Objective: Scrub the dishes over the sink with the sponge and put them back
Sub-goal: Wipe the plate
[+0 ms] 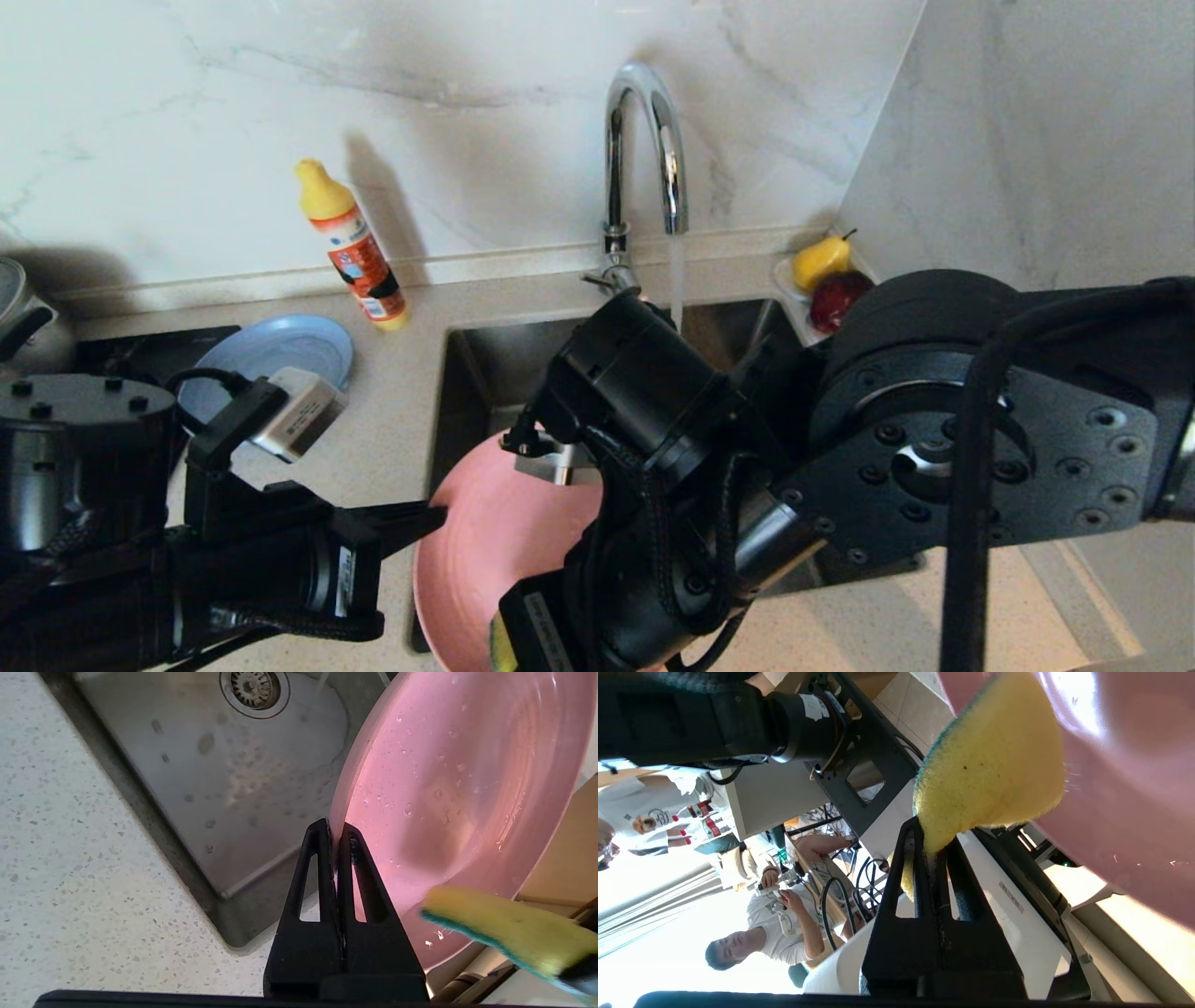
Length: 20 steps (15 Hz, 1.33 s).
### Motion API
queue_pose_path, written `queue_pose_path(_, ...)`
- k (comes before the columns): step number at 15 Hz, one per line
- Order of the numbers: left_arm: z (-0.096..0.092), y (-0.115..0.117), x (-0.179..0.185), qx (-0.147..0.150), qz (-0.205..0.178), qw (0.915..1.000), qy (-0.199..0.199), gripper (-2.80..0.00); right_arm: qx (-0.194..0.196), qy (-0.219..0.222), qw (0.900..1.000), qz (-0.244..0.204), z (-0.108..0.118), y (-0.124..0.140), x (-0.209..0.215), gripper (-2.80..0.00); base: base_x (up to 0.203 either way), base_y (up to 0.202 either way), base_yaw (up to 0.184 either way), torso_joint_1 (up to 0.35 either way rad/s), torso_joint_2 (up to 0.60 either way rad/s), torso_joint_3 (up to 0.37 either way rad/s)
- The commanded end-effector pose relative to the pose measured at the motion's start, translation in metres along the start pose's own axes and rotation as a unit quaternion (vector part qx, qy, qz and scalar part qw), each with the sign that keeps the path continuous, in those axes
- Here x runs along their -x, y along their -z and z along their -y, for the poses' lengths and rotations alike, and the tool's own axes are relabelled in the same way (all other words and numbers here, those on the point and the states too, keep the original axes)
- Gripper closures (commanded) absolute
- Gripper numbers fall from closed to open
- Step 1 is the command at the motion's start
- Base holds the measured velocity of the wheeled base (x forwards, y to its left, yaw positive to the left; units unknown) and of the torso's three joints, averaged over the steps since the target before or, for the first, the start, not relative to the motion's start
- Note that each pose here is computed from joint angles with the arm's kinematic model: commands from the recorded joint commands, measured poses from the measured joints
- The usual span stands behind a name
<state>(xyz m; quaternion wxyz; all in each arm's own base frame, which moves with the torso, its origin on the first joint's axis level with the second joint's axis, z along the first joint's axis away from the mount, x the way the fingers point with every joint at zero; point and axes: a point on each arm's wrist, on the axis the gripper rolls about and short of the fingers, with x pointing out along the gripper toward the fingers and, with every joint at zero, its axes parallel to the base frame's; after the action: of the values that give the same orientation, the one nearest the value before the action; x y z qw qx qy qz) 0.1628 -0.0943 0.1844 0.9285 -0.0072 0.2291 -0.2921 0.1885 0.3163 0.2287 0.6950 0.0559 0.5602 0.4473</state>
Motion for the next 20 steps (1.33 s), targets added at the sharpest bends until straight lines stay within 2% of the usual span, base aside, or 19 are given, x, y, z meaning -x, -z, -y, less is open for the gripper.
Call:
queue_pose_path(1, 0.002, 0.002, 0.001, -0.001, 0.000, 1.0000, 0.005, 0.00, -0.007, 0.007, 1.000, 0.003, 0.005, -0.005, -0.005, 0.00, 0.000, 0.000, 0.000, 0.000, 0.00, 0.000)
queue_pose_path(6, 0.003, 0.007, 0.004, -0.002, -0.007, 0.9997, 0.022, 0.00, -0.032, 0.025, 0.999, 0.032, 0.027, -0.020, 0.007, 0.00, 0.000, 0.000, 0.000, 0.000, 0.00, 0.000)
queue_pose_path(13, 0.003, 0.015, 0.005, 0.000, -0.017, 0.9996, 0.022, 0.00, -0.036, 0.017, 0.996, 0.077, 0.028, -0.027, 0.041, 0.00, 0.000, 0.000, 0.000, 0.000, 0.00, 0.000)
queue_pose_path(17, 0.003, 0.013, 0.005, 0.002, -0.015, 0.9997, 0.021, 0.00, -0.033, 0.014, 0.996, 0.088, 0.025, -0.026, 0.051, 0.00, 0.000, 0.000, 0.000, 0.000, 0.00, 0.000)
queue_pose_path(20, 0.004, 0.009, 0.006, 0.004, -0.004, 0.9998, 0.021, 0.00, -0.045, 0.023, 0.995, 0.085, 0.032, -0.022, 0.057, 0.00, 0.000, 0.000, 0.000, 0.000, 0.00, 0.000)
